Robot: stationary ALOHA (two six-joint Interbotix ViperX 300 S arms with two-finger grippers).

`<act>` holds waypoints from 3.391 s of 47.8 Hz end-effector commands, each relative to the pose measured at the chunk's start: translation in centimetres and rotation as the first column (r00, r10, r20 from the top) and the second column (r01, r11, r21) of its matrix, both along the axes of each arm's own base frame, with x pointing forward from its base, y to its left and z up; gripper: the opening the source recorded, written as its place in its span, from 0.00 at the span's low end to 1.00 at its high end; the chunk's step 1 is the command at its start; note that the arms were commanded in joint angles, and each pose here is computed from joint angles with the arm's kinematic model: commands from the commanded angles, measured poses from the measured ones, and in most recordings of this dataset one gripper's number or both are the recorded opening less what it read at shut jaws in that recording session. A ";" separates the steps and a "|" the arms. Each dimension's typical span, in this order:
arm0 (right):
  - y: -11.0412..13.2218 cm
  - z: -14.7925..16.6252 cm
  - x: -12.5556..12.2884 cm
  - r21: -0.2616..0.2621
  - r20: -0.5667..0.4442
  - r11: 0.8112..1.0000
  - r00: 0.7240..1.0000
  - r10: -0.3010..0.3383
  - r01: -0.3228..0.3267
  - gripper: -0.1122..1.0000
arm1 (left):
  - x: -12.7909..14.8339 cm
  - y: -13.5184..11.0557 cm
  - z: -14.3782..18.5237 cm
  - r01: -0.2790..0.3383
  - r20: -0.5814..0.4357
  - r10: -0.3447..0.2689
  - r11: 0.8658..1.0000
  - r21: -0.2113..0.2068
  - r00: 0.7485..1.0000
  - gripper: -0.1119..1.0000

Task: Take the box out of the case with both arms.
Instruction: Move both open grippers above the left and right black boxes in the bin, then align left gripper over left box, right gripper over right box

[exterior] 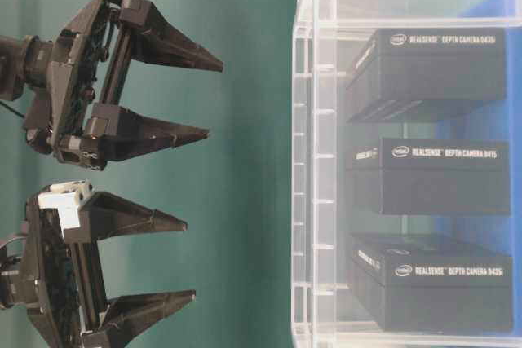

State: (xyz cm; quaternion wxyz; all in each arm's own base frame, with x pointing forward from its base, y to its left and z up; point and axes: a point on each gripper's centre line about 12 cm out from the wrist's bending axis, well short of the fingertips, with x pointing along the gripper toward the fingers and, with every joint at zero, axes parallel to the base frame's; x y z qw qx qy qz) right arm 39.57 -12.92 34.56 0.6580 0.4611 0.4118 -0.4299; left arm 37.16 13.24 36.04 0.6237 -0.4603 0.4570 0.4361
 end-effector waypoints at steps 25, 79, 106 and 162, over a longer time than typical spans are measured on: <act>0.0 1.0 0.1 -0.015 0.029 1.000 1.000 0.000 0.001 0.96 | 0.3 -0.2 0.9 0.001 0.030 -0.001 1.000 0.013 1.000 0.93; 0.0 1.0 0.2 -0.014 0.031 1.000 1.000 0.000 0.000 0.96 | 0.3 -0.2 0.9 0.002 0.026 -0.003 1.000 0.010 1.000 0.93; 0.0 1.0 0.2 -0.013 0.030 1.000 1.000 0.000 0.000 0.96 | 0.3 -0.2 0.9 0.002 0.023 -0.003 1.000 0.009 1.000 0.93; -0.1 -1.8 0.1 0.007 -0.059 1.000 0.998 0.004 -0.004 0.96 | 0.2 0.1 -2.6 -0.004 -0.017 0.005 1.000 0.024 1.000 0.93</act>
